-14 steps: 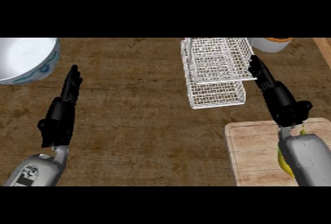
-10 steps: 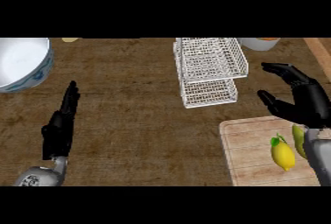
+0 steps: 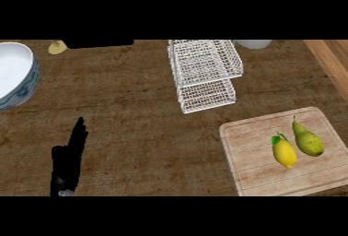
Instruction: Pick the lemon from the cutting board and place it in the tiered basket
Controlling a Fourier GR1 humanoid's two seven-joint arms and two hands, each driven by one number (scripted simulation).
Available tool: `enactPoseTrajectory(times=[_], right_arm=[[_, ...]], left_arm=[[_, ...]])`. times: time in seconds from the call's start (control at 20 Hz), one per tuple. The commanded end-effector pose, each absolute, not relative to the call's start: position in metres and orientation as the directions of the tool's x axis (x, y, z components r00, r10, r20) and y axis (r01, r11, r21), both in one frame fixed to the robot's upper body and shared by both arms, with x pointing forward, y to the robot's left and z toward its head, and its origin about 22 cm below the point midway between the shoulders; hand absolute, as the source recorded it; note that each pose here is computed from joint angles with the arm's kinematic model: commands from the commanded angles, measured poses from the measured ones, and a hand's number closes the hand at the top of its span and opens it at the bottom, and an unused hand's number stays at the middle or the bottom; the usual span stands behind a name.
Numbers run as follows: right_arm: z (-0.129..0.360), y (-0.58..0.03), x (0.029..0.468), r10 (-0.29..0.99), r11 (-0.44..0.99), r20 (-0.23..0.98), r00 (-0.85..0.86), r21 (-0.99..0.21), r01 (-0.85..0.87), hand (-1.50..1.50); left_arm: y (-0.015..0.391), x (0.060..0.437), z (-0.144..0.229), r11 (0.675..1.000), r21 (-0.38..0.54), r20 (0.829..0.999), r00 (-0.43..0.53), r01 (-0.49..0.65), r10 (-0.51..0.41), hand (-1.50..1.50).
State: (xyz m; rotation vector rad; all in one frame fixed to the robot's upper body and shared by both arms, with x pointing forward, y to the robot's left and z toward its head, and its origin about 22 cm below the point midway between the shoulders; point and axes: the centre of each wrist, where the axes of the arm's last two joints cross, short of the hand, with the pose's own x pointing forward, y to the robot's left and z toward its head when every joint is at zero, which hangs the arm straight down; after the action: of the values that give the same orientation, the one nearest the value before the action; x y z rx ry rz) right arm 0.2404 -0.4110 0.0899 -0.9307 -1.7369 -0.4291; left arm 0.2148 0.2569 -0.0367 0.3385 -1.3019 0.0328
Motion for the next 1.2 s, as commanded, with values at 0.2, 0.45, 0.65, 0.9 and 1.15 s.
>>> enactPoseTrajectory(times=[0.2, 0.45, 0.65, 0.9, 1.15], right_arm=[[0.102, -0.381, 0.138, 0.385, 0.630, 0.923, 0.018, -0.277, 0.726, -1.50], [0.114, -0.373, 0.122, 0.470, 0.668, 0.820, 0.327, -0.572, 0.476, -1.50], [0.141, -0.354, 0.107, 0.604, 0.565, 0.647, 0.465, -0.760, 0.323, -1.50], [0.173, -0.327, 0.109, 0.629, 0.408, 0.490, 0.604, -0.869, 0.280, -1.50], [0.181, -0.295, 0.133, 0.596, 0.362, 0.455, 0.662, -0.888, 0.284, -1.50]], left_arm=[[0.249, 0.211, -0.049, 0.966, 0.193, 0.949, 0.284, -0.172, -0.139, 0.00], [0.256, 0.199, -0.049, 0.968, 0.196, 0.951, 0.269, -0.154, -0.149, 0.00], [0.253, 0.205, -0.047, 0.966, 0.206, 0.951, 0.264, -0.156, -0.161, 0.00], [0.248, 0.211, -0.047, 0.971, 0.207, 0.953, 0.251, -0.119, -0.172, 0.00], [0.241, 0.225, -0.045, 0.973, 0.205, 0.954, 0.244, -0.104, -0.175, 0.00]])
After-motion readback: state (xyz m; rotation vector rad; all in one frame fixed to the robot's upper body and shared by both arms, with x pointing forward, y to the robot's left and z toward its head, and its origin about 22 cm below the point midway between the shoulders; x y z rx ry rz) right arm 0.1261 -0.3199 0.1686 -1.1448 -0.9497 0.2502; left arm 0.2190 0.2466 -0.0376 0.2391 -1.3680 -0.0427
